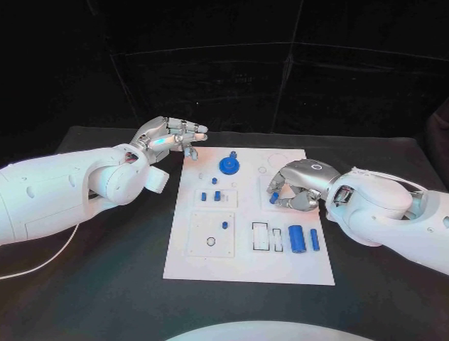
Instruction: Assemble the parts on the task board
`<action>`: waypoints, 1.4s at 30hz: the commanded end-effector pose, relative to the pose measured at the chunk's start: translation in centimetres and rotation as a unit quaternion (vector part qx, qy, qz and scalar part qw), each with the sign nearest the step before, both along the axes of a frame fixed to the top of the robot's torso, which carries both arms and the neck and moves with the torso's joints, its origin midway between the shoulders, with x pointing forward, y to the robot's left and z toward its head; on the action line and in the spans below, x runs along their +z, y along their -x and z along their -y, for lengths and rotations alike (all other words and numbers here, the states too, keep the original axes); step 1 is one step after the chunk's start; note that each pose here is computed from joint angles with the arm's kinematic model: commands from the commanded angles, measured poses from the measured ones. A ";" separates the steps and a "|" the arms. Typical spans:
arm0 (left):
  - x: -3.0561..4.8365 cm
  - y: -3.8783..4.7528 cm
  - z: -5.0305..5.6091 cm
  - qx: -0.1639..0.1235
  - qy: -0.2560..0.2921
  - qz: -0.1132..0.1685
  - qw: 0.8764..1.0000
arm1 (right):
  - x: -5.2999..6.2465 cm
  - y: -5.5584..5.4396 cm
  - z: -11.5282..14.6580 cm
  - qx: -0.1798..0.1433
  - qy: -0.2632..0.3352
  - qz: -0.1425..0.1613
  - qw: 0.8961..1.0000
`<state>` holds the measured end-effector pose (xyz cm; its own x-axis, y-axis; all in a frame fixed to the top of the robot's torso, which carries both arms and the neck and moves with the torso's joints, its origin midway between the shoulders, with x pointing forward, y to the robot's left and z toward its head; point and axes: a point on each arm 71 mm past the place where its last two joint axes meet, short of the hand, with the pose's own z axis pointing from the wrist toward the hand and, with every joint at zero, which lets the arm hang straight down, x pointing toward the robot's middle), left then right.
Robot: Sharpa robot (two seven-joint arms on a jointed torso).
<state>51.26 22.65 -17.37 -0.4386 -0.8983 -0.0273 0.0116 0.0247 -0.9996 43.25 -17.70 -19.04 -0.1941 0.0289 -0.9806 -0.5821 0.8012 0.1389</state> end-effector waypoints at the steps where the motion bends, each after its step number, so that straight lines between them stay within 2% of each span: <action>1: 0.12 0.00 0.2 -0.006 0.004 0.000 1.000 | -0.3 0.0 -0.1 0.002 0.028 -0.011 1.000; 12: 0.11 0.00 0.1 -0.006 0.004 0.000 1.000 | -0.5 -0.4 -0.2 -0.001 0.037 -0.013 0.999; 22: 0.11 0.01 0.1 -0.005 0.003 -0.001 1.000 | 0.3 -0.5 -0.7 -0.002 -0.006 0.032 0.999; 27: 0.10 0.01 0.1 -0.005 0.003 -0.001 1.000 | 0.6 -0.4 -0.4 -0.010 -0.026 0.042 0.999; 31: 0.09 0.03 0.1 -0.006 0.003 -0.002 1.000 | 0.7 -0.3 0.2 -0.019 -0.037 0.032 0.999; 35: 0.08 0.03 0.0 -0.005 0.003 -0.003 1.000 | 0.9 0.4 0.7 -0.016 -0.063 -0.002 0.998; 38: 0.08 0.02 0.0 -0.005 0.002 -0.003 1.000 | 1.3 1.2 0.4 0.002 -0.094 -0.022 0.995; 42: 0.08 0.02 0.0 -0.005 0.003 -0.002 1.000 | 2.0 2.4 -0.8 0.036 -0.133 -0.030 0.990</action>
<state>51.24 22.72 -17.41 -0.4393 -0.8979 -0.0268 0.0066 0.0266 -0.9996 41.37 -17.64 -17.68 -0.2288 0.1745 -0.9577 -0.5883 0.7590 0.2789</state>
